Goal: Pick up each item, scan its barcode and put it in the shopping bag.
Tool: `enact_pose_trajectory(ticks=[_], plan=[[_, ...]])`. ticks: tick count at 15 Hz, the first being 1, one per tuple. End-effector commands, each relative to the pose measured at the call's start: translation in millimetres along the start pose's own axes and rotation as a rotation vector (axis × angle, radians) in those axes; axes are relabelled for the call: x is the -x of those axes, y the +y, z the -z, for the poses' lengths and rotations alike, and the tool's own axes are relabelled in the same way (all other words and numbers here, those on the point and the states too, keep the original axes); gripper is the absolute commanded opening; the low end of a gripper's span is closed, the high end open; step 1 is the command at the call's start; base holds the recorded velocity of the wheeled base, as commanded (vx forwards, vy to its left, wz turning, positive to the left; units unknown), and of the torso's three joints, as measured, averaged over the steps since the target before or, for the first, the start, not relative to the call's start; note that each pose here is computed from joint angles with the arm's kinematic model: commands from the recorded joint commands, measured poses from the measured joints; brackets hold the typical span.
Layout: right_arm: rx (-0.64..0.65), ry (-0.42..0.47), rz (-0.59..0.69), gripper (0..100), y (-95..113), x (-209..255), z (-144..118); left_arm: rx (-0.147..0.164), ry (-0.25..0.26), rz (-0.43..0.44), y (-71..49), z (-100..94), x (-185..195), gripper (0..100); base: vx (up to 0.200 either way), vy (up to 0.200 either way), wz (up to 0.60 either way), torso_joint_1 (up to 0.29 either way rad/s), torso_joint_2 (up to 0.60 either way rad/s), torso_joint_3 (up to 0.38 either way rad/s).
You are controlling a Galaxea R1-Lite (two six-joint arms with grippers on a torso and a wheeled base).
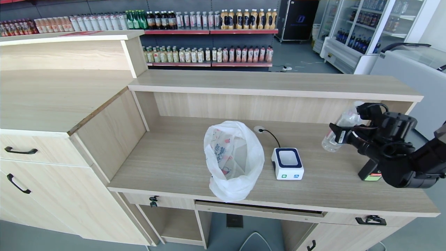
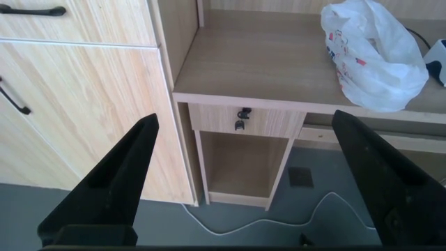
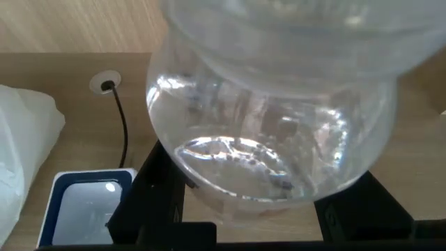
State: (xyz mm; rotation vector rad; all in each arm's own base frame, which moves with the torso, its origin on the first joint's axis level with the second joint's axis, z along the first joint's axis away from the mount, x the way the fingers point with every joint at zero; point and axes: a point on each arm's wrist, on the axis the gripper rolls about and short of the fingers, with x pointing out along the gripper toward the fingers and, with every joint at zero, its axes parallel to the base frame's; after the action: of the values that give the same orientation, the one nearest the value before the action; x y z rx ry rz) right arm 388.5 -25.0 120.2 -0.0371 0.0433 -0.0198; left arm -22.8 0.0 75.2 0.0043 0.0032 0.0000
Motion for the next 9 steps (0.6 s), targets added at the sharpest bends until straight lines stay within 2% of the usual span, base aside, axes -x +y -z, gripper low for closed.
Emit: enact_pose_trajectory(ticks=[1,4,9], plan=[[-0.004,-0.011,0.035,0,-7,11,-15,0.0,0.0,0.0,0.0,0.0,0,100,0.0,0.0,0.0,0.0,0.0,0.0],[0.107,0.01,0.088,0,-5,24,-17,0.0,0.0,0.0,0.0,0.0,0,100,0.0,0.0,0.0,0.0,0.0,0.0],[0.259,0.027,0.077,0,-1,41,-21,0.0,0.0,0.0,0.0,0.0,0,100,0.0,0.0,0.0,0.0,0.0,0.0]])
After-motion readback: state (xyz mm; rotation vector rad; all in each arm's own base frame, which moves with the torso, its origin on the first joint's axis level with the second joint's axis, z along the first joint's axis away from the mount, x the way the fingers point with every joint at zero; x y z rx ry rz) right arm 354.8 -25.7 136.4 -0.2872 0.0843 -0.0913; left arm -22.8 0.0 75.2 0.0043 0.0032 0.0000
